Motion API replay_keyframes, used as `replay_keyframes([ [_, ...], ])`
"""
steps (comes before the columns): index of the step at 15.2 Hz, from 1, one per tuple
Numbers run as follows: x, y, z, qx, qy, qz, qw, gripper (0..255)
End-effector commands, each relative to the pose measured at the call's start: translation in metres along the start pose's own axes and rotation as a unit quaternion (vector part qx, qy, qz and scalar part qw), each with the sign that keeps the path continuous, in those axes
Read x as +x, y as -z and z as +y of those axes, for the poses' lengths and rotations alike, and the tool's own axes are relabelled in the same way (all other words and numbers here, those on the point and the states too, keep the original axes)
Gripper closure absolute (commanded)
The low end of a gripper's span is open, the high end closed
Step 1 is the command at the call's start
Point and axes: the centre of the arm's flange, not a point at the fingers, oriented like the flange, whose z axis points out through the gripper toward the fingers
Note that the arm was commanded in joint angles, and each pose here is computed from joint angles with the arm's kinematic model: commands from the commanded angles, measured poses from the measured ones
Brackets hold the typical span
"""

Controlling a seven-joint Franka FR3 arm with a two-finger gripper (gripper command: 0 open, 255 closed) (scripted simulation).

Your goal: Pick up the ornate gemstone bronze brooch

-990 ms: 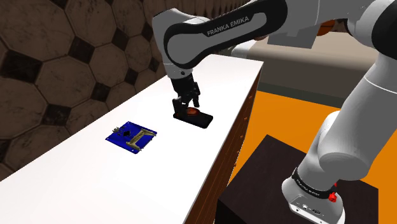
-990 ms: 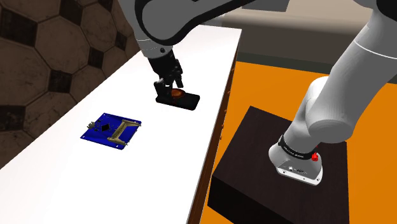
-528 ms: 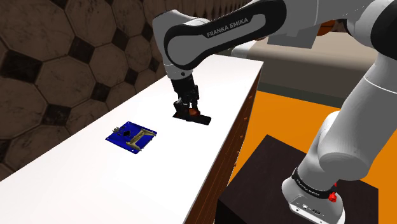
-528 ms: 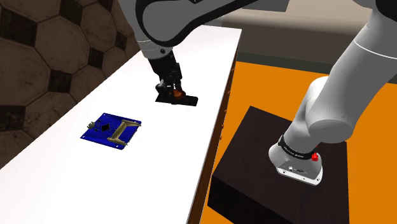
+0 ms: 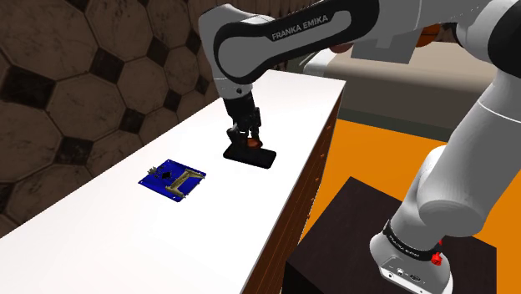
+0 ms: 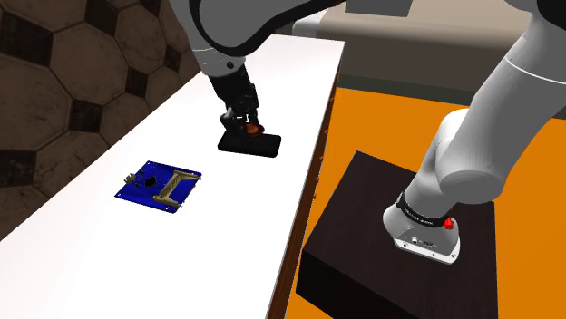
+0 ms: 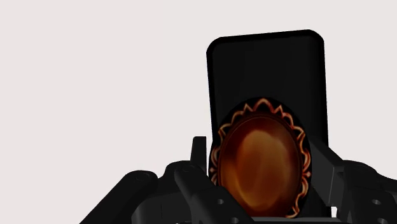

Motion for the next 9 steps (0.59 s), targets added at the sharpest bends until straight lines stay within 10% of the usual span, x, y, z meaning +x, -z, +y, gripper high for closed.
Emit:
replay_keyframes([
  [1,-0.002,0.009,-0.001,0.0,0.0,-0.001,1.0,255],
  [9,-0.011,0.051,0.0,0.0,0.0,-0.001,1.0,255],
])
